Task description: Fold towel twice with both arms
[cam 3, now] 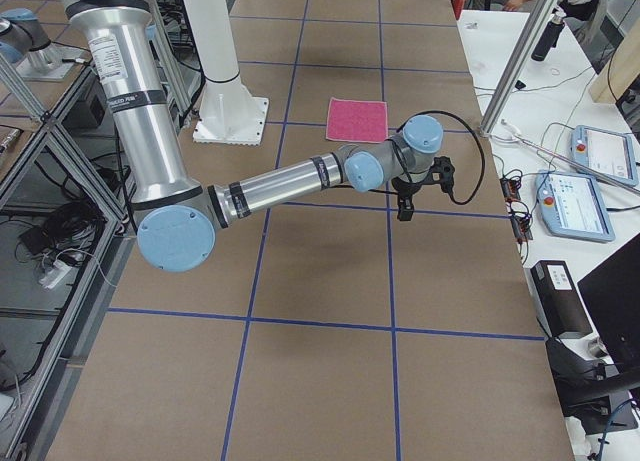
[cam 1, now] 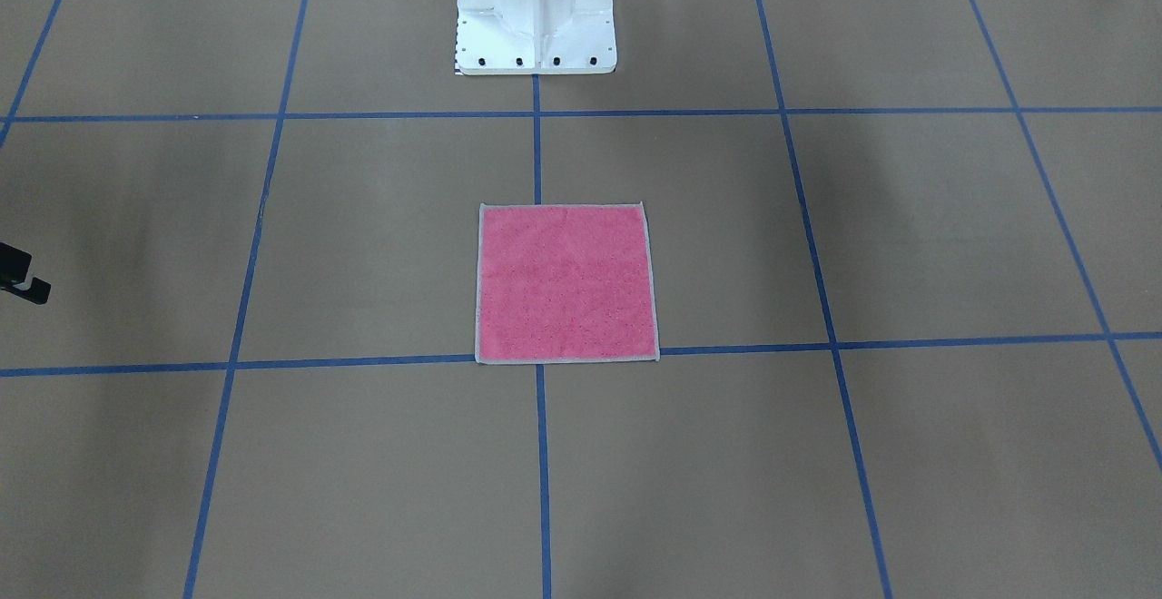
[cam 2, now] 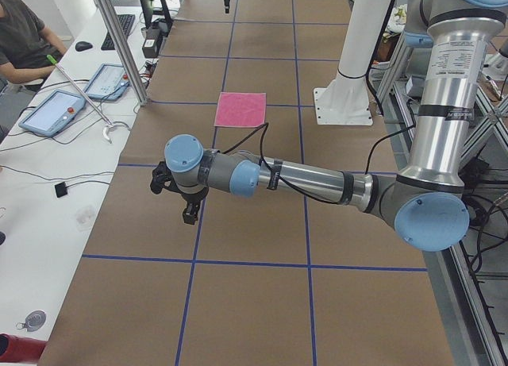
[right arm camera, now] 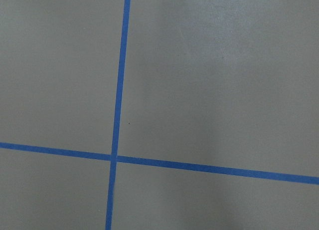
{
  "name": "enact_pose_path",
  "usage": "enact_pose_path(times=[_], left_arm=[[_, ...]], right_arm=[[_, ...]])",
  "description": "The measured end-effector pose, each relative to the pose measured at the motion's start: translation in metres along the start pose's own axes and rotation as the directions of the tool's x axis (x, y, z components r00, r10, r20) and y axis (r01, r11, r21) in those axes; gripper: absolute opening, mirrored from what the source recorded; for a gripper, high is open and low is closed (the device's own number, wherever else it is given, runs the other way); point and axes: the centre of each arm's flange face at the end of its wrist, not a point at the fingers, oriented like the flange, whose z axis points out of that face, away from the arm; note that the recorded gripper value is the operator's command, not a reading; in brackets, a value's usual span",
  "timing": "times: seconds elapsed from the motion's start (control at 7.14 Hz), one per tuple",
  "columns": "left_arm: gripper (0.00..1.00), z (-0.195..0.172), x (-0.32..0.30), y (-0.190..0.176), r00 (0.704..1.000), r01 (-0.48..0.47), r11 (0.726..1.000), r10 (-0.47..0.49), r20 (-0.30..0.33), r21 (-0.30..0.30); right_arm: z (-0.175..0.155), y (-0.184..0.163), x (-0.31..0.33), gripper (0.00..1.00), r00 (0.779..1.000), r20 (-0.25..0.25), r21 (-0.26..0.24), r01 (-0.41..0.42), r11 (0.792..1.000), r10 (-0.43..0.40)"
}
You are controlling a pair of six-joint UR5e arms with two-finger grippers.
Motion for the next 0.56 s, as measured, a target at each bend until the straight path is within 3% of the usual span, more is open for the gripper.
enact_pose_path(times=[0.56], left_arm=[[1.00,0.0004,-0.0006,-0.0001,1.000,0.005,1.000,-0.005,0.005,-0.002]], right_arm=[[-0.0048,0.0067,-0.0035,1.00,1.000,0.011,-0.001,0.003,1.000,-0.003]])
